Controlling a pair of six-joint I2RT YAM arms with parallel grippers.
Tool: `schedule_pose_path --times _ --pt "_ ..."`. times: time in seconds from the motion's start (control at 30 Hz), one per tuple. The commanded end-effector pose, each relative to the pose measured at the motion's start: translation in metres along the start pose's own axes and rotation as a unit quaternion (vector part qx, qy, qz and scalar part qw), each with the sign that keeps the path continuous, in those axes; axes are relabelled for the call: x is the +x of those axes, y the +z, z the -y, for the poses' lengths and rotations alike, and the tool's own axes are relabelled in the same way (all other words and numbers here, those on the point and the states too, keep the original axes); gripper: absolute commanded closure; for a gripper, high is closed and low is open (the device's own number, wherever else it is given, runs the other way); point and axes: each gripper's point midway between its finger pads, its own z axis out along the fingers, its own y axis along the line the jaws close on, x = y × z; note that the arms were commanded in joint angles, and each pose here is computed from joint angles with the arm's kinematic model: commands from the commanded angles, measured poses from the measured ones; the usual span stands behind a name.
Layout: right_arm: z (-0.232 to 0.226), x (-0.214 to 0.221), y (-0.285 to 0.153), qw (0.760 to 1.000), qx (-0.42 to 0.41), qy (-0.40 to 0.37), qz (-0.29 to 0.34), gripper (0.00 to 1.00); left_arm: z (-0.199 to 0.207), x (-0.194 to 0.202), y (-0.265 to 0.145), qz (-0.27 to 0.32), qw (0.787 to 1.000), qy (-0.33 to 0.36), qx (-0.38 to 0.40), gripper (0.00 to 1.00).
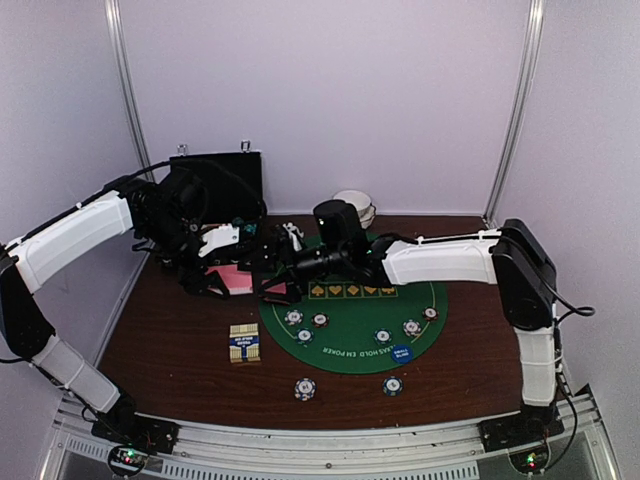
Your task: Distribute texas hold em gaming equipment
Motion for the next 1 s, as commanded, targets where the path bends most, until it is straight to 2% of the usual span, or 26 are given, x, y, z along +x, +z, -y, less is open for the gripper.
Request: schedule_pose_path --times 0.0,0.4,0.67,0.97 --pt "-0.014 -0.001 0.014 0.999 -0.035 -0.006 -0.01 0.04 -0.003 -0.017 -0.011 0.029 1.0 0.007 -0.009 1.0" --pt "-0.018 -0.004 0.041 0.997 -0.064 0.002 -0.031 0.1 -0.004 -0.018 -0.008 0.029 1.0 0.004 -0.003 1.0" --pt "-0.003 -0.005 0.053 0.997 -0.053 0.021 -0.044 0.14 -0.004 -0.022 -0.009 0.035 0.999 0.002 -0.001 1.0" --pt "0.019 -0.009 0.044 0.997 -0.042 0.049 -0.037 0.24 -0.003 -0.021 -0.012 0.036 0.999 0.004 -0.004 1.0"
